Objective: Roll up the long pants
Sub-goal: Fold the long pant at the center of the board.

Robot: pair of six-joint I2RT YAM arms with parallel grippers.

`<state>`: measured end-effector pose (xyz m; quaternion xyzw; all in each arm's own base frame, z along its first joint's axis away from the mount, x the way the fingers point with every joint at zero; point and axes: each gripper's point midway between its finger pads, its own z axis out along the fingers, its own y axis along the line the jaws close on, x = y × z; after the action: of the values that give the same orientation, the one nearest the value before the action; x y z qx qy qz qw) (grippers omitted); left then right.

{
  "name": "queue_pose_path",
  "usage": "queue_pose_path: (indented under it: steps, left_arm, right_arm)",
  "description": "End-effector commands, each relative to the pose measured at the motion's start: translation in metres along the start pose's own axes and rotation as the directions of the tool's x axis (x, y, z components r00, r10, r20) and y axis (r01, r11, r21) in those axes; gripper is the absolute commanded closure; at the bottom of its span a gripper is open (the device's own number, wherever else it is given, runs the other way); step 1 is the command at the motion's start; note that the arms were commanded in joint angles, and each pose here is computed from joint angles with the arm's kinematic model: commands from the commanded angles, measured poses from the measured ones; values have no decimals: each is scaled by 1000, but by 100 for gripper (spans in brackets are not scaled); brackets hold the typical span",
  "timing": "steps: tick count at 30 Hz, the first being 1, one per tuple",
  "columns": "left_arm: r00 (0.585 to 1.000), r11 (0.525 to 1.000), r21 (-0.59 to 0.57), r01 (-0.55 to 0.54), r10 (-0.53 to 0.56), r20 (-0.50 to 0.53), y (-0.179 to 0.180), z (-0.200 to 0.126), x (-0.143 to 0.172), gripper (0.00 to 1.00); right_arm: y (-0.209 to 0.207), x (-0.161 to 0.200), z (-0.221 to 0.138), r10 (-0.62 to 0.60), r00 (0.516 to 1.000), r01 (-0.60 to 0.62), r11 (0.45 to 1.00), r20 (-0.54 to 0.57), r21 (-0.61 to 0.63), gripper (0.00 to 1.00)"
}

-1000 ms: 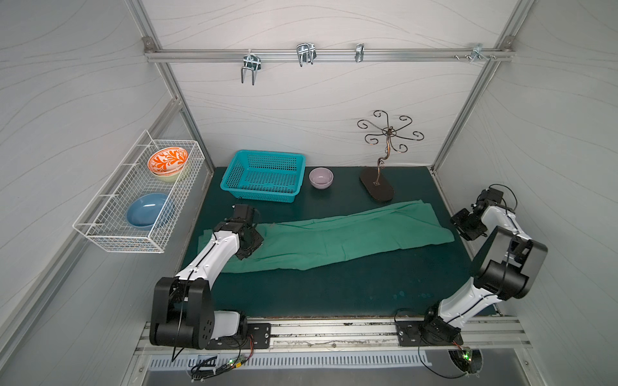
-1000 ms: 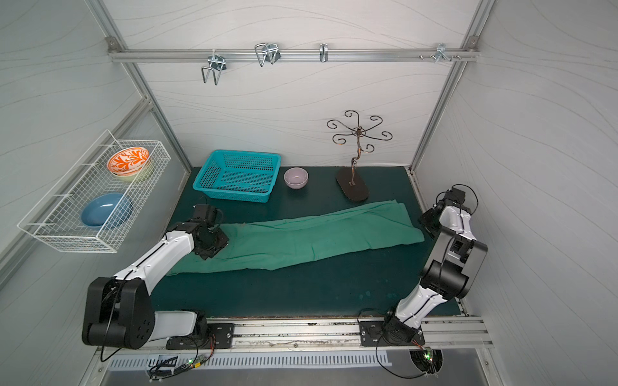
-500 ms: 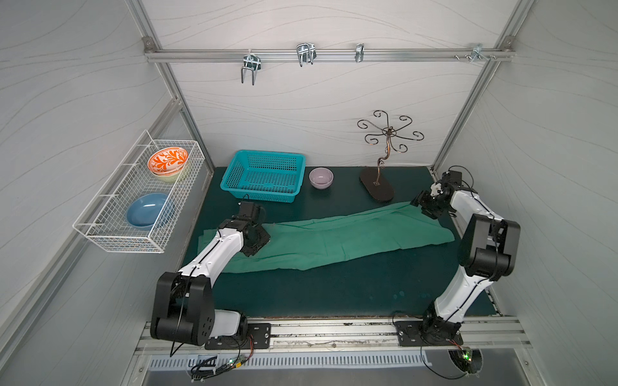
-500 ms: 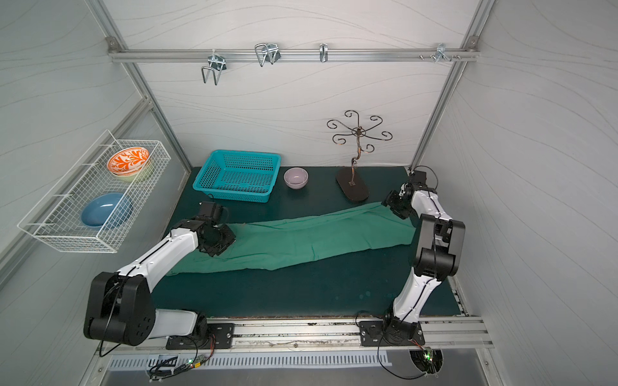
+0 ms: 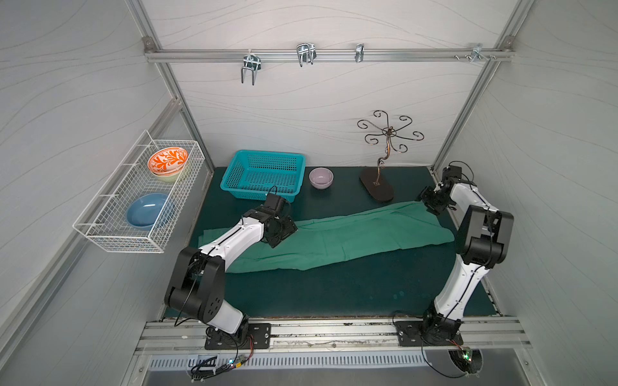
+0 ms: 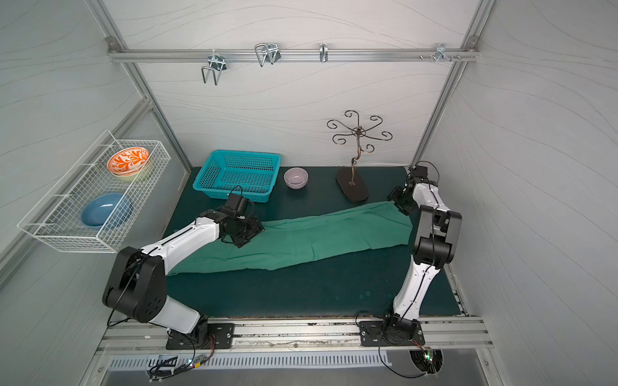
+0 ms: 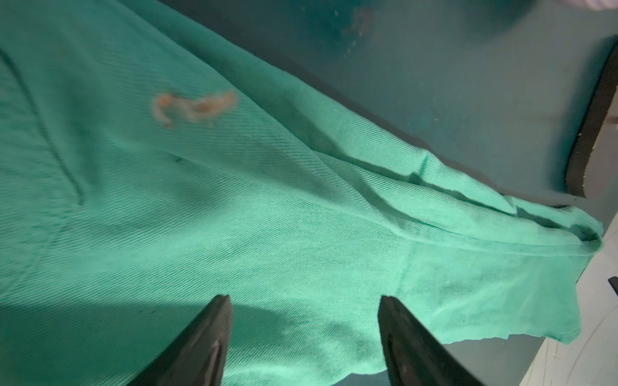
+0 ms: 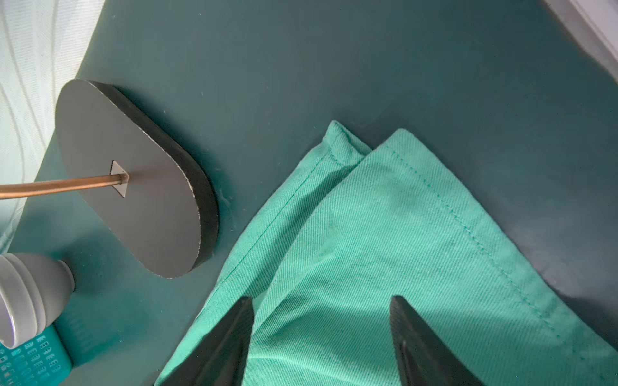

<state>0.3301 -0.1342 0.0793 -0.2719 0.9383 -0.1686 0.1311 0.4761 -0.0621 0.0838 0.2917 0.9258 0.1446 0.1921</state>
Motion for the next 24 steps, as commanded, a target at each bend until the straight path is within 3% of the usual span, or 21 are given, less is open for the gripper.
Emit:
queue_pose_path:
  steps: [1, 5, 17, 20, 24]
  left_arm:
    - [1000, 997, 78, 9, -11, 26, -30, 3, -17, 26]
    - [1000, 995, 91, 28, -29, 5, -44, 16, -25, 32]
    - [994, 993, -78, 91, -95, -48, -32, 46, -32, 56]
    - [993, 988, -119, 96, -103, -55, -29, 49, -33, 68]
    - [992, 984, -147, 103, -112, -55, -27, 51, -36, 98]
  right_arm:
    - [-7, 7, -1, 33, 999, -33, 999, -17, 12, 32]
    - [-12, 8, -6, 51, 999, -51, 999, -11, 6, 33]
    - [-37, -11, -40, 116, 992, -115, 993, 59, -10, 34]
    - [-39, -14, -47, 122, 990, -122, 992, 72, -14, 35]
    - [-42, -15, -54, 134, 987, -133, 991, 86, -17, 35]
